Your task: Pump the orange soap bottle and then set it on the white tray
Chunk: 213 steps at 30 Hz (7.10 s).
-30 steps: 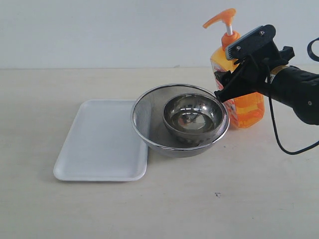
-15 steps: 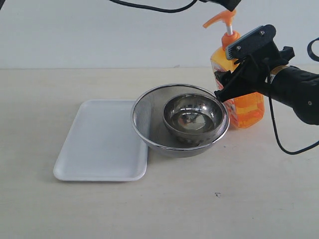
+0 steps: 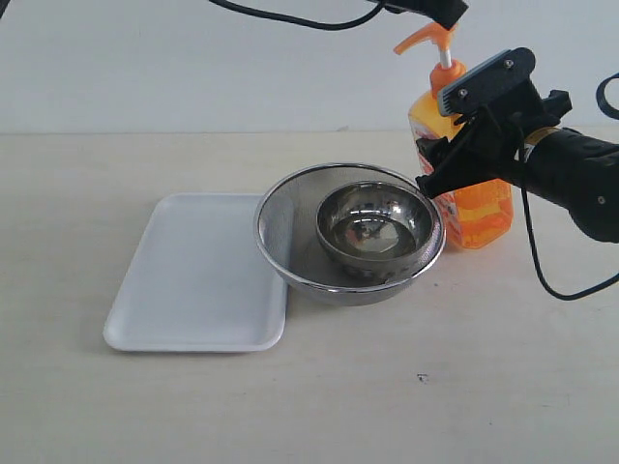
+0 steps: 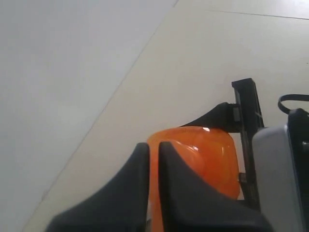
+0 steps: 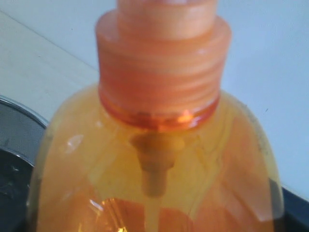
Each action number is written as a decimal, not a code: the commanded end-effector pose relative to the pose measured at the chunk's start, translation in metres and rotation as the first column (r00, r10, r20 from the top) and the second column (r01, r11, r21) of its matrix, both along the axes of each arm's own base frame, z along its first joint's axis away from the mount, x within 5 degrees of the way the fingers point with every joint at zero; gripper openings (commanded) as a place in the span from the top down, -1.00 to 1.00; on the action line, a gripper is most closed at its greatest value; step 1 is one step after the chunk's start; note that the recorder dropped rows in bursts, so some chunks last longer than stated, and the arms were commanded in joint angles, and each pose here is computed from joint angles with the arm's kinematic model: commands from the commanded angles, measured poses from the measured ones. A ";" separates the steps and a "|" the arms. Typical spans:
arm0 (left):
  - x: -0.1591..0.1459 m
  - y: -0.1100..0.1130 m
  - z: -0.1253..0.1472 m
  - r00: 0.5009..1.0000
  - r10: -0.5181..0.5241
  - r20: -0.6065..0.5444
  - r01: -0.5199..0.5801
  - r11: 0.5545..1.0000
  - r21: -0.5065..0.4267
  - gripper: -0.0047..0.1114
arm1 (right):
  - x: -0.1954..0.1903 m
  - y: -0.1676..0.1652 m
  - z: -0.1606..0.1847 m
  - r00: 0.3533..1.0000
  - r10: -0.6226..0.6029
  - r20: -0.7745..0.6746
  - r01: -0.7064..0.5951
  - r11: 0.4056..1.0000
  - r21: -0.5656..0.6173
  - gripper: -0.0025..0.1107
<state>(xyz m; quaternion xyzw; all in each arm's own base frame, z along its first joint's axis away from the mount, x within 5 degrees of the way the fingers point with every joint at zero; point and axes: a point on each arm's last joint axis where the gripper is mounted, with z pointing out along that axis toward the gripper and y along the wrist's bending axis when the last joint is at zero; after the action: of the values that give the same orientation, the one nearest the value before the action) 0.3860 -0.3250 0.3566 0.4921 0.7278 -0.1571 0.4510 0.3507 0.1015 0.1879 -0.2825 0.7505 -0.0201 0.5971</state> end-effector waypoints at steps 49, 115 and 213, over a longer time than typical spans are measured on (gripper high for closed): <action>0.002 -0.002 -0.031 0.990 0.012 -0.141 0.003 0.995 0.100 0.84 | 0.002 -0.001 0.013 0.997 0.013 0.078 -0.012 1.000 -0.015 0.96; 0.008 -0.007 -0.071 0.966 0.037 -0.257 0.009 0.984 0.175 0.84 | 0.002 -0.001 0.014 0.996 0.018 0.083 -0.017 1.000 -0.019 0.96; 0.007 -0.013 -0.104 0.930 0.023 -0.367 0.067 0.971 0.230 0.84 | 0.002 0.000 0.014 0.997 0.022 0.078 -0.021 1.000 -0.011 0.96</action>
<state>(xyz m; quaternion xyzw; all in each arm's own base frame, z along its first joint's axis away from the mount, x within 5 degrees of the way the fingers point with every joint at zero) 0.3975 -0.3329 0.3111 0.4789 0.7787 -0.1789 0.3638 0.3514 0.0958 0.1852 -0.3139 0.7478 -0.0471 0.5831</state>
